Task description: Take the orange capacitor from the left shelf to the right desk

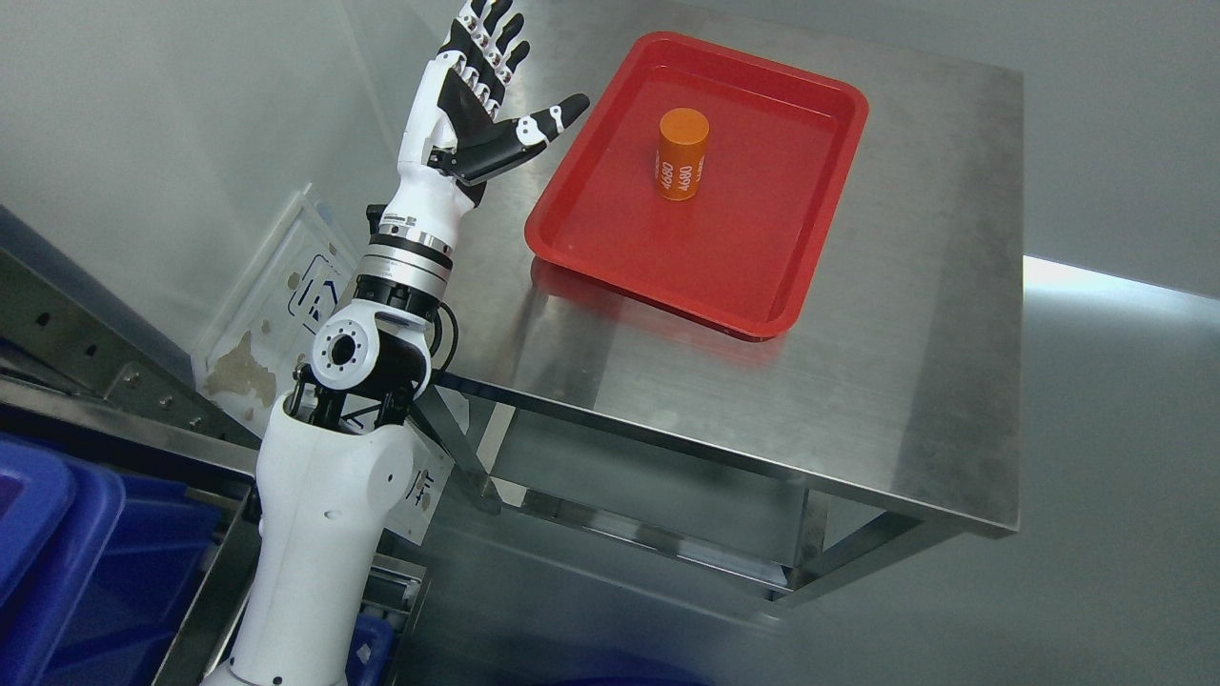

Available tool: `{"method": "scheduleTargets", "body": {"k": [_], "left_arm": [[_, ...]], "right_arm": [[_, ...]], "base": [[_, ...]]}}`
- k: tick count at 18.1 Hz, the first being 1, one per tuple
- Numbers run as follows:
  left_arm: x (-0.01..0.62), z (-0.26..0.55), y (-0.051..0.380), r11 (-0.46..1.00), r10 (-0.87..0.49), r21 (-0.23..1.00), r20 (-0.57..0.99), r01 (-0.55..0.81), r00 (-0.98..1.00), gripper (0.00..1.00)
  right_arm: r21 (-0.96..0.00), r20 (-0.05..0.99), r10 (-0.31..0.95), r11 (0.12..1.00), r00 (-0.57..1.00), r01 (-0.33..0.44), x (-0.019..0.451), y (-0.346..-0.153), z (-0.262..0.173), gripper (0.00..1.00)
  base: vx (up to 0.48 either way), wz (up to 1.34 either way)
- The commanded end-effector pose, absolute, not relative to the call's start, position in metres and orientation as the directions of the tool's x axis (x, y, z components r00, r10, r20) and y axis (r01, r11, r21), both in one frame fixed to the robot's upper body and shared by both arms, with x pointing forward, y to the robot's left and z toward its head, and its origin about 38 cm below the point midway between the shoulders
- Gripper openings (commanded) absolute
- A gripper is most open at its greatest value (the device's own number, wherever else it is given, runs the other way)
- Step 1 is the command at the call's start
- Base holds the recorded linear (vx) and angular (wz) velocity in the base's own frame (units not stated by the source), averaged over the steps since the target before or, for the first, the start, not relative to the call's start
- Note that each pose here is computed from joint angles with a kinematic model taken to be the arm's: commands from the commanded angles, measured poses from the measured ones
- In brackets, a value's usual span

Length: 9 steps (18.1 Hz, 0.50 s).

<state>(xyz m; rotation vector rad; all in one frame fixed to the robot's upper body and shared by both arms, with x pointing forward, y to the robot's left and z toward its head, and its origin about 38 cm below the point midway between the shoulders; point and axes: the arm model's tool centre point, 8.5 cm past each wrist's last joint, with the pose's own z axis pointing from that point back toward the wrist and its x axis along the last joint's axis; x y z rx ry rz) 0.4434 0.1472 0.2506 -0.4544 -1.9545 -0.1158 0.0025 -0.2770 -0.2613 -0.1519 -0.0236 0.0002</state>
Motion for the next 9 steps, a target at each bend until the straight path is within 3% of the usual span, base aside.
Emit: {"method": "scheduleTargets", "body": {"k": [1, 9], "left_arm": [[0.420, 0.233, 0.145, 0.911, 0.267, -0.110, 0.892, 0.398, -0.364, 1.00], [0.410, 0.224, 0.158, 0.922, 0.287, -0.126, 0.859, 0.367, -0.425, 1.00]], "right_arm": [[-0.169, 0.019, -0.001, 0.986, 1.000, 0.004, -0.005, -0.288, -0.260, 1.00], [-0.169, 0.018, -0.002, 0.986, 1.000, 0.005, -0.006, -0.288, -0.260, 1.00]], "base": [[0.000, 0.00], [0.000, 0.00]]}}
